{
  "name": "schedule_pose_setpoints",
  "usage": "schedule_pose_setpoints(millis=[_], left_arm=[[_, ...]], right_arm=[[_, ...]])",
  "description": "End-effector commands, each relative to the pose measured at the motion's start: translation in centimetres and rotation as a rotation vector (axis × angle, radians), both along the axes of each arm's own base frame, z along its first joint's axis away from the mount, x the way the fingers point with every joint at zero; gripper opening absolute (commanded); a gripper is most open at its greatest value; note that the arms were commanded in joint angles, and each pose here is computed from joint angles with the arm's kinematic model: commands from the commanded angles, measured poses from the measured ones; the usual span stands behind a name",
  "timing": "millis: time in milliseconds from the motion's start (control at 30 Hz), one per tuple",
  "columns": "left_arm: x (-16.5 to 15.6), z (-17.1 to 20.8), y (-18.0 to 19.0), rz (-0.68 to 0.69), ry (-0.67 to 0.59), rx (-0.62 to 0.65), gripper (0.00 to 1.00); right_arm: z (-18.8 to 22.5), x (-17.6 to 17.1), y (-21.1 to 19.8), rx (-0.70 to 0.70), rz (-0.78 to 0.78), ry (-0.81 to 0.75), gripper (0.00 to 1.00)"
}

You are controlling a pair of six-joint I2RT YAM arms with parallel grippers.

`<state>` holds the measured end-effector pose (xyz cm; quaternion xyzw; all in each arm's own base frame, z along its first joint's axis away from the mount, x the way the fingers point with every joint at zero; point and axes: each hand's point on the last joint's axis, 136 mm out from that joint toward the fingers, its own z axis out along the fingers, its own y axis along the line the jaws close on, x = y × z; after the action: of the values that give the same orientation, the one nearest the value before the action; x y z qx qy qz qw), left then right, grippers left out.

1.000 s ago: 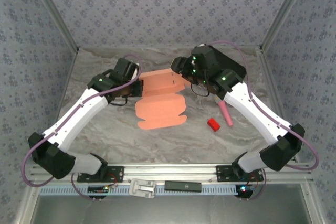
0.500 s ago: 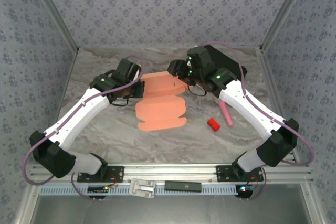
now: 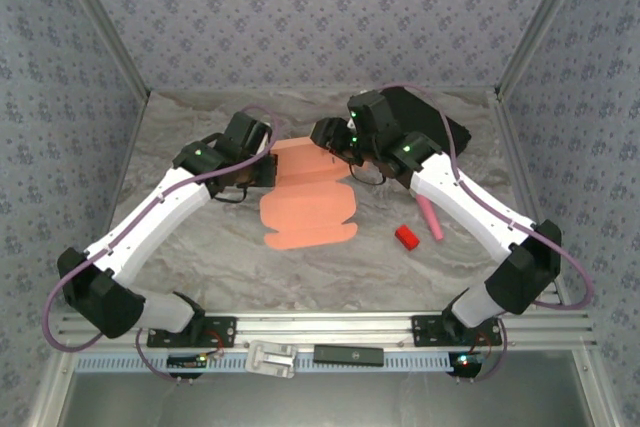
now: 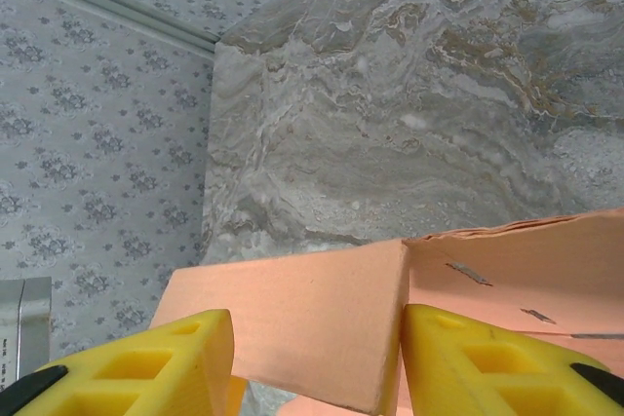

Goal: Fold the paper box

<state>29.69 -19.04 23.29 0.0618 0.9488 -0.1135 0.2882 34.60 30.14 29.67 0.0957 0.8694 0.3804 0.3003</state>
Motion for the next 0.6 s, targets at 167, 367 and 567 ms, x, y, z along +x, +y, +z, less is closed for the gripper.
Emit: schedule_pose_setpoints(millis=[167, 367, 567], left_arm=[[0.3, 1.2, -0.5, 0.003, -0.031, -0.020, 0.00], [0.5, 0.9, -0.1, 0.020, -0.039, -0.002, 0.00], [1.3, 0.7, 1.7, 0.091, -0.068, 0.080, 0.00]], right_arm=[[0.1, 0.2, 0.6, 0.040, 0.026, -0.003, 0.51], [-0.6, 0.4, 1.7, 0.040, 0.068, 0.016, 0.56], [-1.1, -1.0, -3.0, -0.069, -0.063, -0.021, 0.65]])
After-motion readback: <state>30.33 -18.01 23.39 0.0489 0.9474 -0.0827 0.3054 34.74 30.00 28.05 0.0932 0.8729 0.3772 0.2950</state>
